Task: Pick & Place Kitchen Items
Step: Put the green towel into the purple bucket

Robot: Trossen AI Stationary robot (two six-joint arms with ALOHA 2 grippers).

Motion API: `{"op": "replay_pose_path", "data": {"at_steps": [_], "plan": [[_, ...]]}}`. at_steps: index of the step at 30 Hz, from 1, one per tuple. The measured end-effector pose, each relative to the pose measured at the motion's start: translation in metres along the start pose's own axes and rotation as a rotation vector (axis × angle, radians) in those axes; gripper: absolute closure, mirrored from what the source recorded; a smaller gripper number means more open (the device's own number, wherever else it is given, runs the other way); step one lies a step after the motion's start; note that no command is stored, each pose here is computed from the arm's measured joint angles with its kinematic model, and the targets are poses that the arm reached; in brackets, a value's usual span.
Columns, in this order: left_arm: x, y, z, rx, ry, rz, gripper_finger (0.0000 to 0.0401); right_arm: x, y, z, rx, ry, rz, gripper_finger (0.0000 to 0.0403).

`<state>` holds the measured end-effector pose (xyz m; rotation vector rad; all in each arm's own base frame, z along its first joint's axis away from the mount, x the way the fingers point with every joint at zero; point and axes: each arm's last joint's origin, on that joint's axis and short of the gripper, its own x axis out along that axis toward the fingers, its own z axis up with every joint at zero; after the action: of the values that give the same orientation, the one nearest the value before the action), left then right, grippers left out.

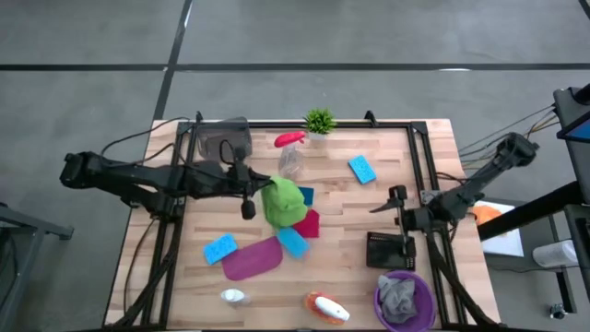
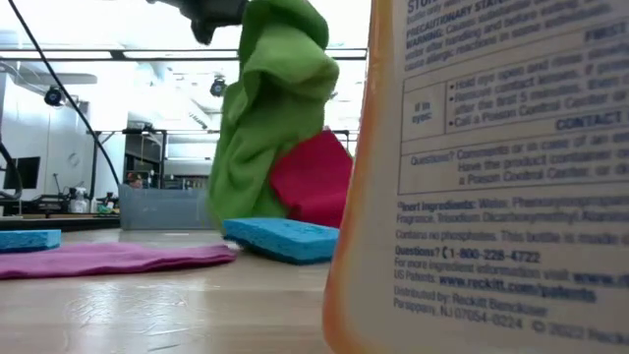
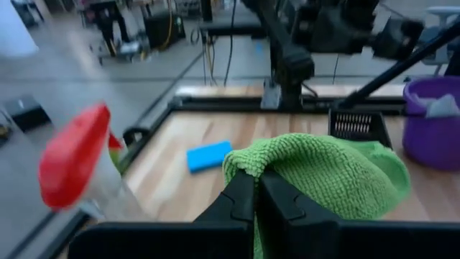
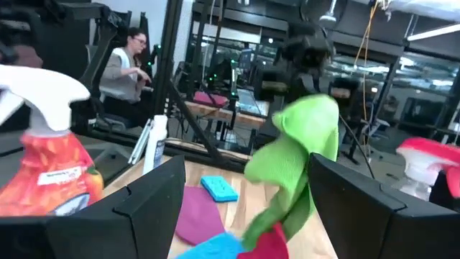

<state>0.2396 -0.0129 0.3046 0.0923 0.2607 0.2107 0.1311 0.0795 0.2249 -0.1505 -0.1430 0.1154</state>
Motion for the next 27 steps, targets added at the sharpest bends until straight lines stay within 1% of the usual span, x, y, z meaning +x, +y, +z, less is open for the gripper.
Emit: {"op": "replay_pose_path", "data": {"at_steps": [4, 9, 13, 21, 27], "plan": [[-0.005, 0.003, 0.021, 0.022, -0.066, 0.008, 0.0401, 0.006, -0.005, -0.003, 0.023, 0.004, 0.019, 0.0114], [-0.012, 0.006, 0.047, 0.051, -0.138, 0.016, 0.0401, 0.009, -0.006, -0.005, 0.015, 0.022, 0.02, 0.0114], [-0.017, 0.008, 0.062, 0.07, -0.186, 0.023, 0.0401, 0.011, -0.005, -0.006, 0.01, 0.031, 0.023, 0.0114], [-0.022, 0.01, 0.079, 0.078, -0.319, 0.023, 0.0401, 0.013, -0.005, -0.005, 0.009, 0.033, 0.025, 0.0114], [-0.012, 0.005, 0.084, 0.087, -0.41, -0.016, 0.0401, 0.014, -0.01, -0.003, 0.017, 0.02, -0.012, 0.0114]]}}
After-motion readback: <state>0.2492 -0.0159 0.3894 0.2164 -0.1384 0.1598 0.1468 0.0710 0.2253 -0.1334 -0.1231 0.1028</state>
